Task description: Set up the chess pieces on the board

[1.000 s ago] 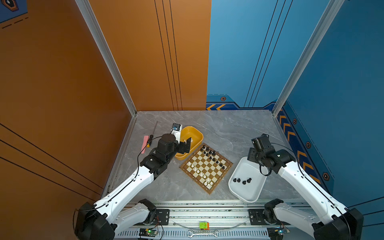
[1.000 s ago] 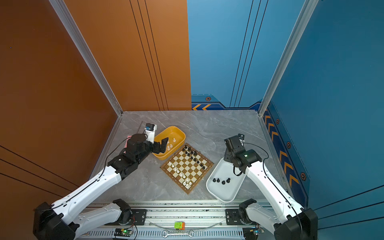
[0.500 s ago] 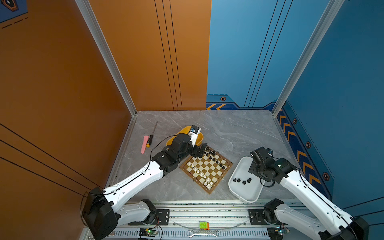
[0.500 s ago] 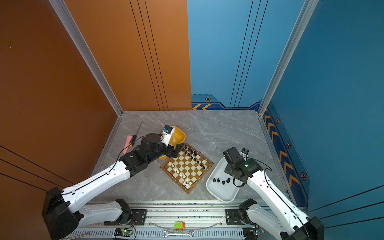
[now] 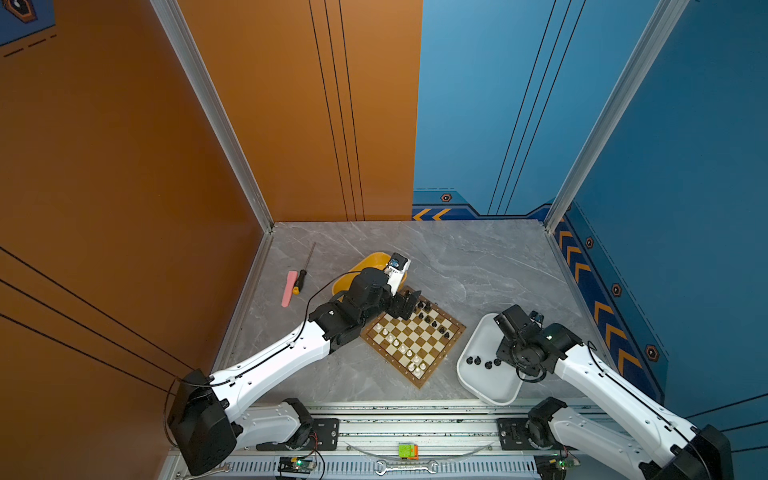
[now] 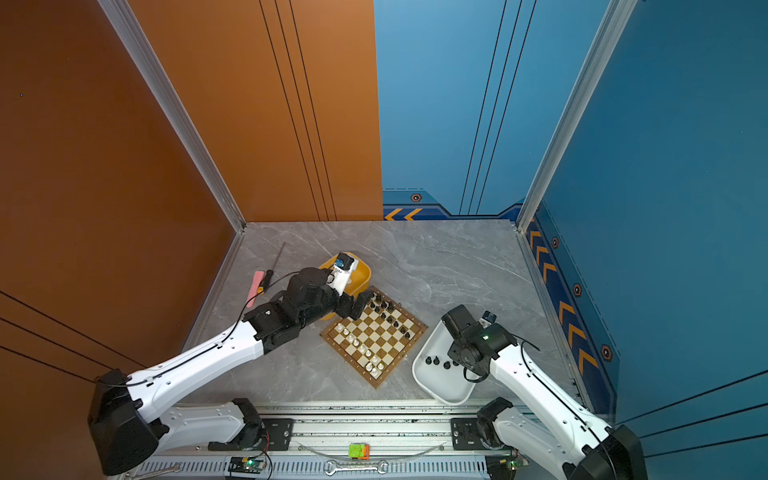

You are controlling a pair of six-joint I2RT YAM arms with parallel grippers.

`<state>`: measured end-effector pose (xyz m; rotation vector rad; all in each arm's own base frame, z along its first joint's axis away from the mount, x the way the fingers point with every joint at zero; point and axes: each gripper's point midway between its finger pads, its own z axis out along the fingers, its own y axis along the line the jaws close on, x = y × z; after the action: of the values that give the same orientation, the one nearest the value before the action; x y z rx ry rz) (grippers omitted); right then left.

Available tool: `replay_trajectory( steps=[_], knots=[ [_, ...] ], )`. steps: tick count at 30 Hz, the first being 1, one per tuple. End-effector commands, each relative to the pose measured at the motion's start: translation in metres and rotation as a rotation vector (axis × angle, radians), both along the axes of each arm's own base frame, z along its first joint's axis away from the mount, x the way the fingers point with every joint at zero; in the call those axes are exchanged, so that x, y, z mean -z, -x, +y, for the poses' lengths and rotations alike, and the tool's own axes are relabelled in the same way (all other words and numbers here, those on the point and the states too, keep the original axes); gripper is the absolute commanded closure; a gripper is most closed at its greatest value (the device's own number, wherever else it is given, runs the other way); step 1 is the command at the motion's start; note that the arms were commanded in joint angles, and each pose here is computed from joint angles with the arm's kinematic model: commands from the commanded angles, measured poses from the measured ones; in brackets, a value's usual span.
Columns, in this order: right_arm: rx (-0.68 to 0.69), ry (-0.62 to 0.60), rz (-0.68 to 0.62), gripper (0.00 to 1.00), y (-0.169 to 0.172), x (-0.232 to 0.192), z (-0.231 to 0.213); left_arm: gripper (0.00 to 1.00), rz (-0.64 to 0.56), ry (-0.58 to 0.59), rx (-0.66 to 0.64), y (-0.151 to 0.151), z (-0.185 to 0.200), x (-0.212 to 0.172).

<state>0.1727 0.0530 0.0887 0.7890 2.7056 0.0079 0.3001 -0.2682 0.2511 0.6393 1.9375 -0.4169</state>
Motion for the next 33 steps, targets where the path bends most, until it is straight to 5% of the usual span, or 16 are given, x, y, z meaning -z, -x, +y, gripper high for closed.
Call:
replay_trajectory(
  steps=[1, 13, 33],
  knots=[
    [0.004, -0.047, -0.002, 0.54, -0.005, 0.006, 0.009, 0.02, -0.024, -0.01, 0.013, 0.003, -0.004, -0.013],
    [0.023, -0.153, 0.041, 0.6, -0.003, 0.023, 0.015, 0.02, -0.022, -0.027, -0.003, 0.01, -0.002, -0.011],
    [0.002, -0.166, 0.113, 0.69, -0.007, 0.034, 0.015, 0.02, -0.012, -0.05, -0.016, 0.009, -0.004, -0.002]
  ],
)
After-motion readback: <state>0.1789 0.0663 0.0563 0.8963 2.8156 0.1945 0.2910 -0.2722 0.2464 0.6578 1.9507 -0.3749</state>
